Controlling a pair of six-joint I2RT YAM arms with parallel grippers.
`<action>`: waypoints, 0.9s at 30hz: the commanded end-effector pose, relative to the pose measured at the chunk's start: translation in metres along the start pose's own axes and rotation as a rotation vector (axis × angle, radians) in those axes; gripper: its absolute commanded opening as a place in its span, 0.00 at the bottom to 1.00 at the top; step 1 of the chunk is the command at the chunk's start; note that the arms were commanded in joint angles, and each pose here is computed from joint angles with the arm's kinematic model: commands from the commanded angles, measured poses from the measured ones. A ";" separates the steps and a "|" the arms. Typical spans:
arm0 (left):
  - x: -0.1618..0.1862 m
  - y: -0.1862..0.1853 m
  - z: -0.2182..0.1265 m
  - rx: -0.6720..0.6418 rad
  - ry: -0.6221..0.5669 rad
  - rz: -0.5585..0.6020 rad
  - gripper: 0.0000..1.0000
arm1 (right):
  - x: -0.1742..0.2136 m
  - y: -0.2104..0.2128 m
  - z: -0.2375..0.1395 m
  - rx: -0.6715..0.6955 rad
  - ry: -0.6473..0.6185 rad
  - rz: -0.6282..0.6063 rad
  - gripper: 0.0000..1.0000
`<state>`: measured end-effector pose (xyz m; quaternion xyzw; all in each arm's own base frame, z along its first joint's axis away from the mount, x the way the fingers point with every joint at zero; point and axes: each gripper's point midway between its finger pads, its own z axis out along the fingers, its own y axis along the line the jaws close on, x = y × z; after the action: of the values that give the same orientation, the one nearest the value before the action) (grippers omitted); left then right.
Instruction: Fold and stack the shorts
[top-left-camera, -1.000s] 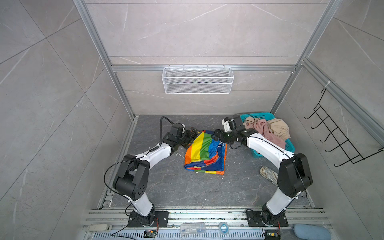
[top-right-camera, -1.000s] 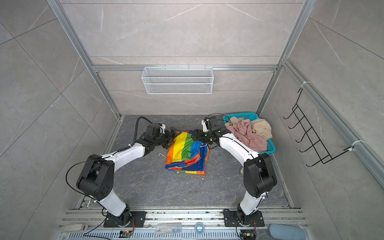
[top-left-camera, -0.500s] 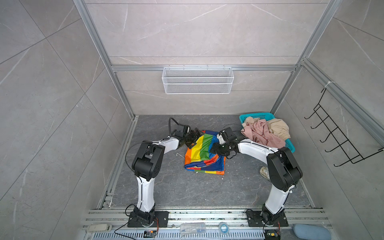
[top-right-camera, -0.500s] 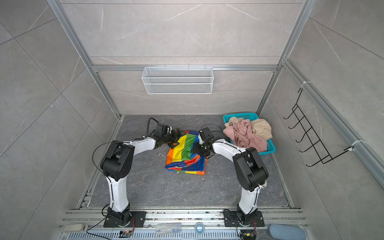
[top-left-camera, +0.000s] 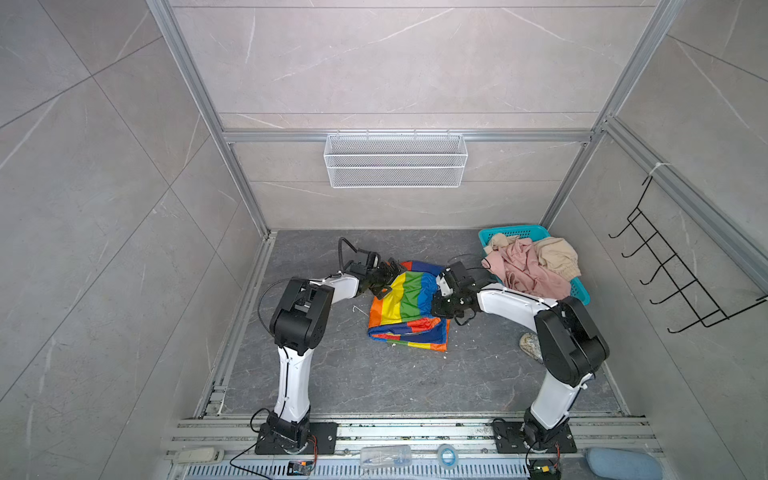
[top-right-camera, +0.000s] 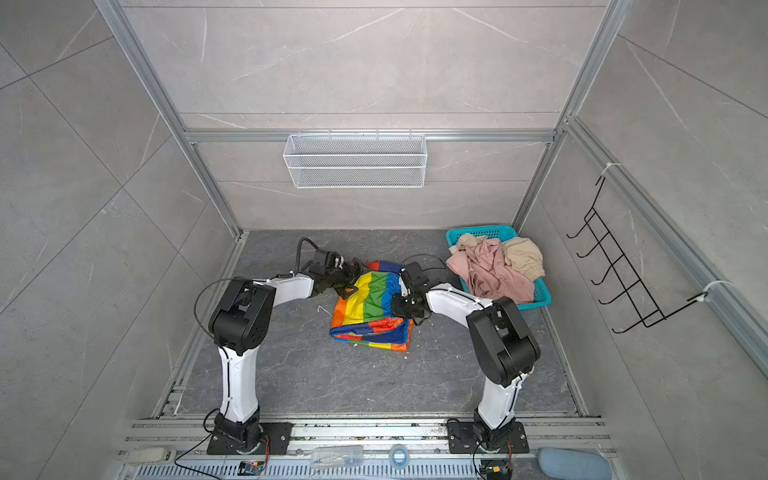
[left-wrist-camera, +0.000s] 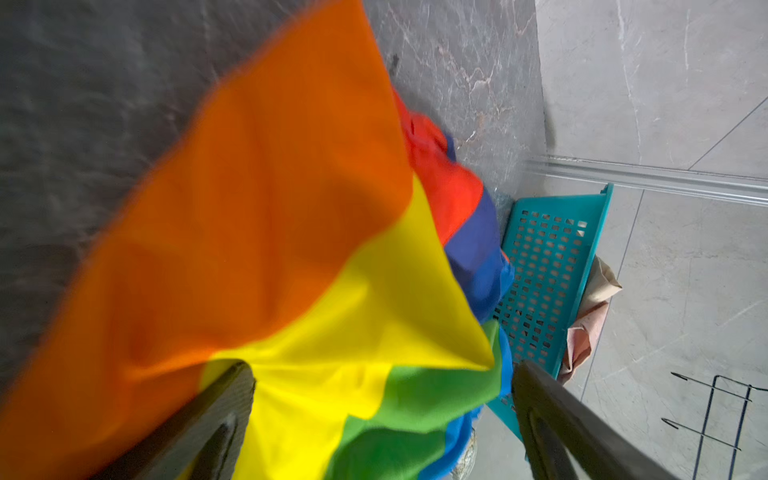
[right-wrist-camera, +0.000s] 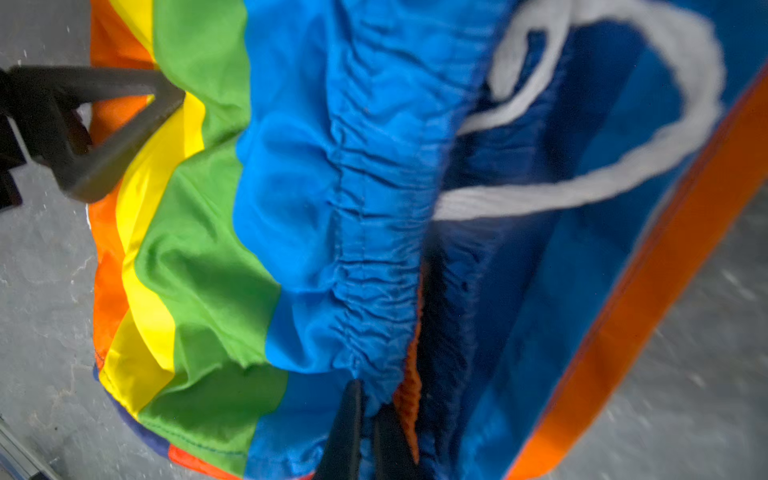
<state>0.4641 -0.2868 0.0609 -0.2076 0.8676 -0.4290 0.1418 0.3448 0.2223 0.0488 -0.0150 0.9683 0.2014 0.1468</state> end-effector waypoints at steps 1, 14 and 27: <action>-0.006 0.009 0.004 -0.022 -0.012 0.018 1.00 | 0.031 -0.024 0.004 0.079 0.066 0.005 0.06; -0.016 -0.076 -0.051 0.098 -0.050 0.263 0.99 | 0.000 -0.003 -0.047 0.074 -0.042 -0.046 0.72; 0.018 -0.017 -0.090 -0.104 0.127 0.400 1.00 | -0.017 -0.017 -0.061 0.035 -0.069 0.015 0.99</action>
<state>0.4465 -0.2472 0.1556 -0.0540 0.8937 -0.3875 0.2196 0.3545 0.1896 0.1074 -0.0044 0.9628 0.1840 0.1980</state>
